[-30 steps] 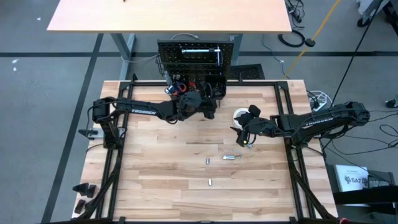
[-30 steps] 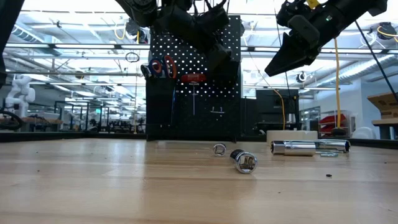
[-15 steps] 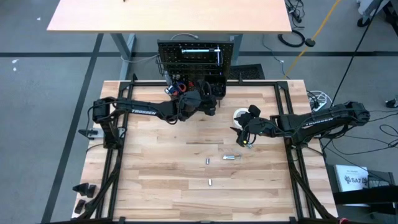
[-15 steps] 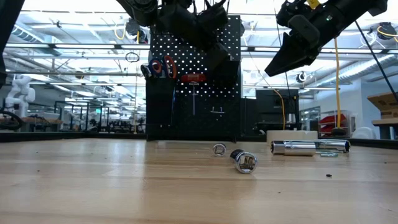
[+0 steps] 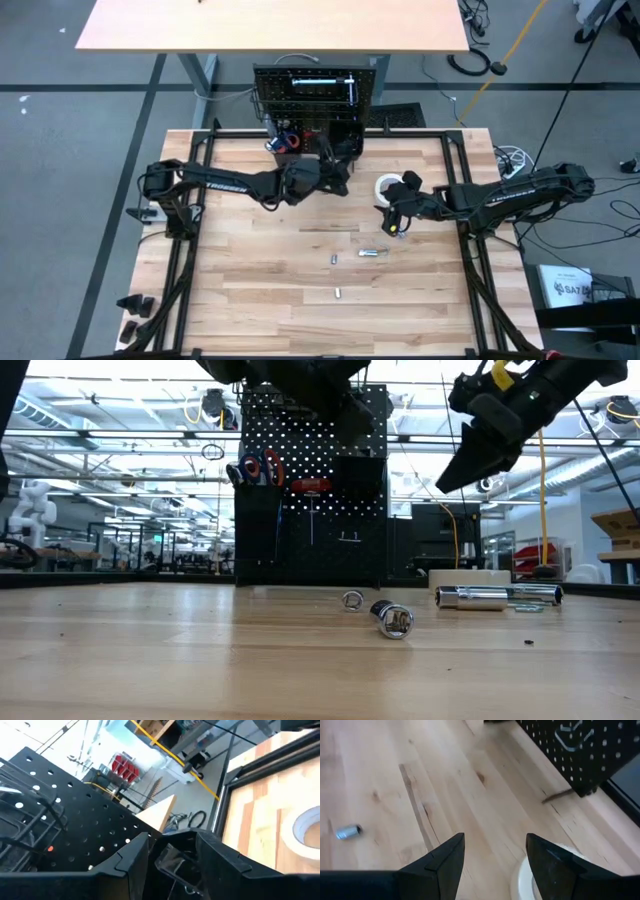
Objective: Hang tools onto peg board
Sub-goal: Put the black rectangular tool into the right black bin on the peg board
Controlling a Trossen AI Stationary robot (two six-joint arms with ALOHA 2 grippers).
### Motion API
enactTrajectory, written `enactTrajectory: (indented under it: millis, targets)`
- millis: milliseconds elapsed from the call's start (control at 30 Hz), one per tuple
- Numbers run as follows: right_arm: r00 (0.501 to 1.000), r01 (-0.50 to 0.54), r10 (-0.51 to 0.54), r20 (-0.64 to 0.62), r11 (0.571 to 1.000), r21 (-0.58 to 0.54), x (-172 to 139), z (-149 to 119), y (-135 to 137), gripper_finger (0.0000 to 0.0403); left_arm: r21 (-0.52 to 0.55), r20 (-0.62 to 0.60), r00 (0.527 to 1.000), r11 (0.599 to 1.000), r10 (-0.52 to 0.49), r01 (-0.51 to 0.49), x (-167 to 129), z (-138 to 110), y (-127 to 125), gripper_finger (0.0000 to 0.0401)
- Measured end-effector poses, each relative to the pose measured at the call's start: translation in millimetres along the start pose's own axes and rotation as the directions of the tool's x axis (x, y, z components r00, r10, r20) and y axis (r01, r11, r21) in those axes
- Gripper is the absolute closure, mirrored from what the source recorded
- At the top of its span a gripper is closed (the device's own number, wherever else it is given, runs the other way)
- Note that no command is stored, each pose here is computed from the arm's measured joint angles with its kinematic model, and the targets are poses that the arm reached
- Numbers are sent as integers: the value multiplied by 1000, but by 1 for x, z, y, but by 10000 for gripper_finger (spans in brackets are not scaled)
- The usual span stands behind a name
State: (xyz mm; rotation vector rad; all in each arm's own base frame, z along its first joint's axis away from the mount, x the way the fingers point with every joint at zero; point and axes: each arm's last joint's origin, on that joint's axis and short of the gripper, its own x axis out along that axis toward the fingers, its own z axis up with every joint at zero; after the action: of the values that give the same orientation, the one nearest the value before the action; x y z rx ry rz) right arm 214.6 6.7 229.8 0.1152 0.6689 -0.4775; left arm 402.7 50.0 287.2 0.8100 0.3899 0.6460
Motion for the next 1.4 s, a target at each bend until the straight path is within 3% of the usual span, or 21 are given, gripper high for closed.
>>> enactTrajectory:
  millis: [233,433,833,1033,1167,1400]
  targets:
    - [998,-24,23,64,1000,14,0,7,3,199,51,-72,993,993,-98,102,11,-20,1,263]
    - [996,-24,24,85,1000,-3,-1,9,3,199,59,-47,994,993,-102,105,12,-20,3,387]
    - [995,-24,24,96,1000,-1,-1,10,3,199,41,-9,993,992,-117,118,22,-29,14,400]
    - [989,-34,33,141,999,1,-1,15,4,199,36,-64,994,996,-85,87,53,-50,16,401]
    - [990,-36,36,134,999,-3,-1,14,4,200,42,-104,993,998,-51,56,60,-46,17,401]
    - [991,-34,35,126,999,-7,-1,13,4,200,120,-22,1000,992,-22,25,38,-16,17,401]
